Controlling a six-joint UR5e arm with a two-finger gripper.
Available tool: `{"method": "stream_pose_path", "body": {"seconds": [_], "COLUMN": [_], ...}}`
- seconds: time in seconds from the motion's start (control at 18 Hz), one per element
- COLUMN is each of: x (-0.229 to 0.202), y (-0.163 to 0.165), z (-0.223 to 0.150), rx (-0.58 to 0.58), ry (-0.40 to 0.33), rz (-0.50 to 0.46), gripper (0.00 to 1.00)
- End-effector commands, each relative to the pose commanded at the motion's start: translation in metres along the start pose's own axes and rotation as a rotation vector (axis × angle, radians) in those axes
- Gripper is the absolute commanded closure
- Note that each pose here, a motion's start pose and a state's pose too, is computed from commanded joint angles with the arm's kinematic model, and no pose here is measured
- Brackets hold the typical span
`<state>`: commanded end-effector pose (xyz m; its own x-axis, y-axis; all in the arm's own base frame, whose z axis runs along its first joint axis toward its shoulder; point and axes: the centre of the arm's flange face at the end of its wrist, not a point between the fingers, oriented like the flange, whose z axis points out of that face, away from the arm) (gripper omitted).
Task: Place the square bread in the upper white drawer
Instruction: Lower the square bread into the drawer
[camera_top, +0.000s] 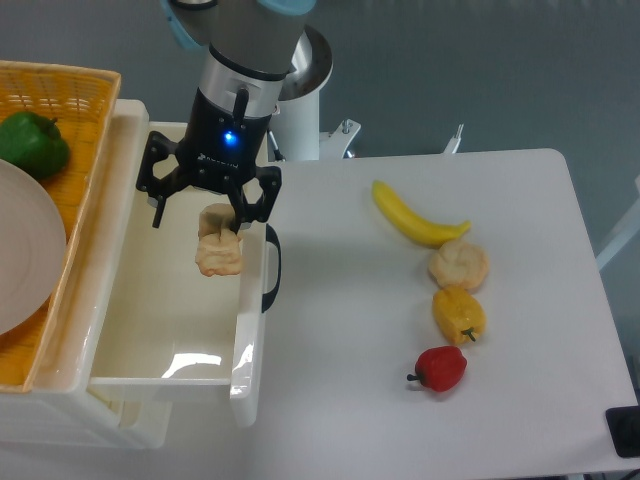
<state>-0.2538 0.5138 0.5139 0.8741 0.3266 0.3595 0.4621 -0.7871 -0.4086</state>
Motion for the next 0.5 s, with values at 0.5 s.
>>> {"method": "stream_pose_path", "body": {"seconds": [0.5], "x": [0.006], "y": [-0.002], "z": [0.033], "rx": [-0.048], "ry": [0.028], "rz": [0.008], "gripper": [0.07]}}
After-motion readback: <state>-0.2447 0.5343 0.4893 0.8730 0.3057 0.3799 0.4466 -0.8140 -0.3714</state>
